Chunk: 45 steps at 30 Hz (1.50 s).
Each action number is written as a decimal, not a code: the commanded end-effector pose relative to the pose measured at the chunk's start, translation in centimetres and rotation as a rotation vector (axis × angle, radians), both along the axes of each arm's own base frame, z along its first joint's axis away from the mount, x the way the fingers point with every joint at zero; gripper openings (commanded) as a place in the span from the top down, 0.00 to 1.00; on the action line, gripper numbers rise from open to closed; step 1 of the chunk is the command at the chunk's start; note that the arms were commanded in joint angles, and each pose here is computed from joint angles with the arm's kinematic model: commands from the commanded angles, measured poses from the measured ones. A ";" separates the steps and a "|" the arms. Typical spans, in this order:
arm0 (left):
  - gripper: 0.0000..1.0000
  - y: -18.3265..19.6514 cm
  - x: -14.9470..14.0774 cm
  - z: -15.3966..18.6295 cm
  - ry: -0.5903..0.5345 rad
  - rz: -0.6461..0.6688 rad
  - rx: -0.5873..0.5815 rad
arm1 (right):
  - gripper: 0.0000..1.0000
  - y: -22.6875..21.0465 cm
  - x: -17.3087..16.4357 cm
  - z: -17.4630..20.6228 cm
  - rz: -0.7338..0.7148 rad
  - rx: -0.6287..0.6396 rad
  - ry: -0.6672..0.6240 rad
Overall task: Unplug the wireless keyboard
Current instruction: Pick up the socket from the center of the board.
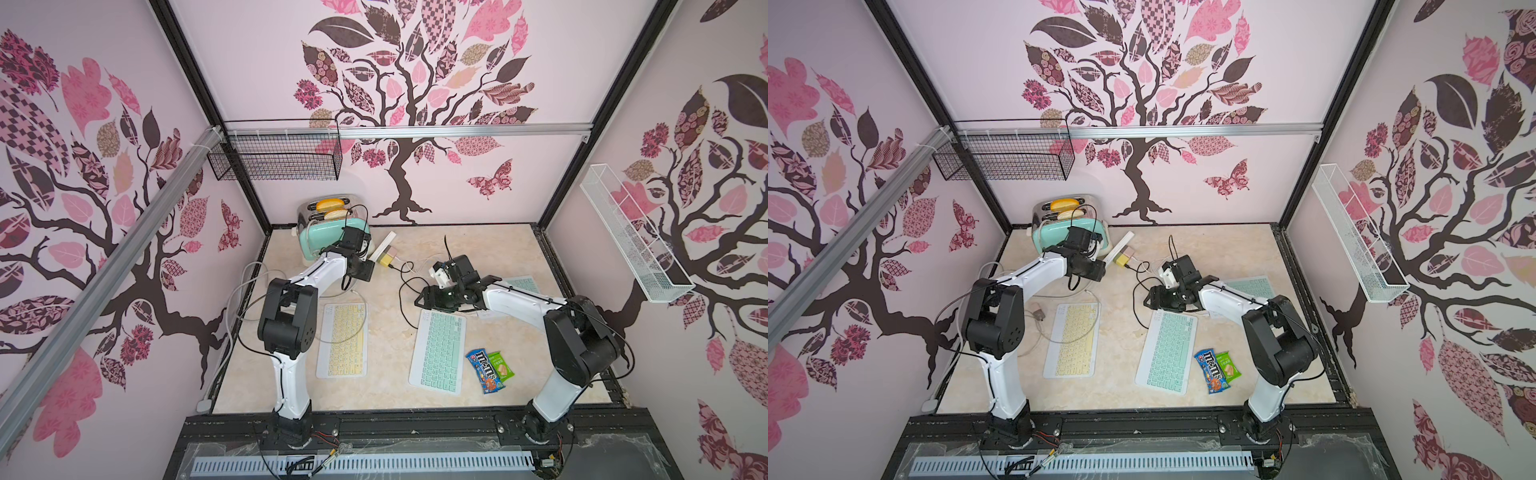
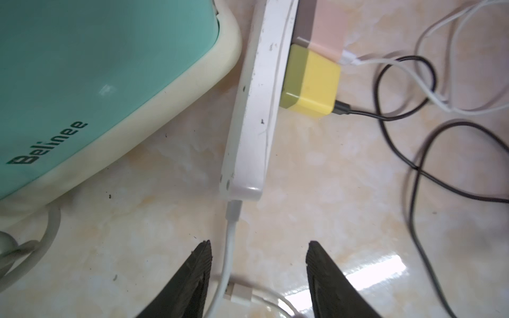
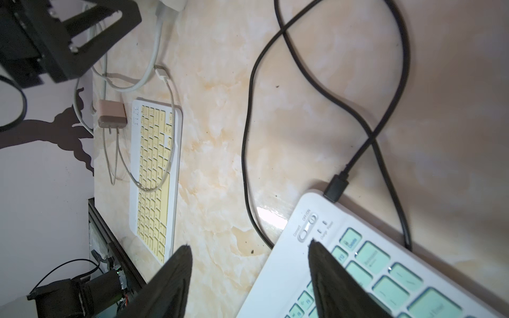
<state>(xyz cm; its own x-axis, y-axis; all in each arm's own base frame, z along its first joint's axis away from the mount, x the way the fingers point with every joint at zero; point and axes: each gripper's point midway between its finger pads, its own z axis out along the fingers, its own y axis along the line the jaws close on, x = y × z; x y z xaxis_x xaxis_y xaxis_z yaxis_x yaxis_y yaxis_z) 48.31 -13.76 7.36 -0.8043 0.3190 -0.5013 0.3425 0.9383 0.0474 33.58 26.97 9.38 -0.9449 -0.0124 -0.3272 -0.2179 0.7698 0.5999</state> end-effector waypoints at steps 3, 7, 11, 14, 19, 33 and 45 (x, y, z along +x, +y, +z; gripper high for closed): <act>0.40 0.6 1.5 -1.9 0.006 -0.058 0.093 | 0.31 -0.2 -0.1 0.5 0.013 -0.013 -0.012; 0.40 -0.1 2.3 -2.9 0.006 -0.065 0.070 | 0.31 0.1 0.2 0.4 0.019 -0.004 0.004; 0.41 -0.7 2.9 -3.5 0.031 -0.084 0.078 | 0.31 0.1 0.2 0.4 0.021 -0.006 0.001; 0.42 -0.9 3.4 -3.8 0.045 -0.092 0.080 | 0.31 0.1 0.2 0.4 0.027 -0.013 0.000; 0.59 -1.1 3.8 -4.7 0.094 -0.098 0.092 | 0.31 -0.1 -0.1 0.8 0.028 -0.021 -0.006; 0.97 -1.3 4.3 -4.1 0.073 -0.093 0.091 | 0.32 -0.5 0.0 2.8 -0.007 0.025 -0.069; 1.00 -2.4 4.5 3.2 -0.067 -0.094 0.015 | 0.27 -2.5 2.6 6.7 -0.184 0.184 -0.137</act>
<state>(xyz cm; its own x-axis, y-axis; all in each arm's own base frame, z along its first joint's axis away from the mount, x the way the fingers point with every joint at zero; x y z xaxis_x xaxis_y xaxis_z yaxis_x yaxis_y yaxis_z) 51.77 -14.72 4.46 -0.8048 0.4256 -0.4138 0.4261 0.8995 0.0964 34.64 25.08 13.93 -0.8988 0.1294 -0.4189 -0.1974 0.7336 0.6502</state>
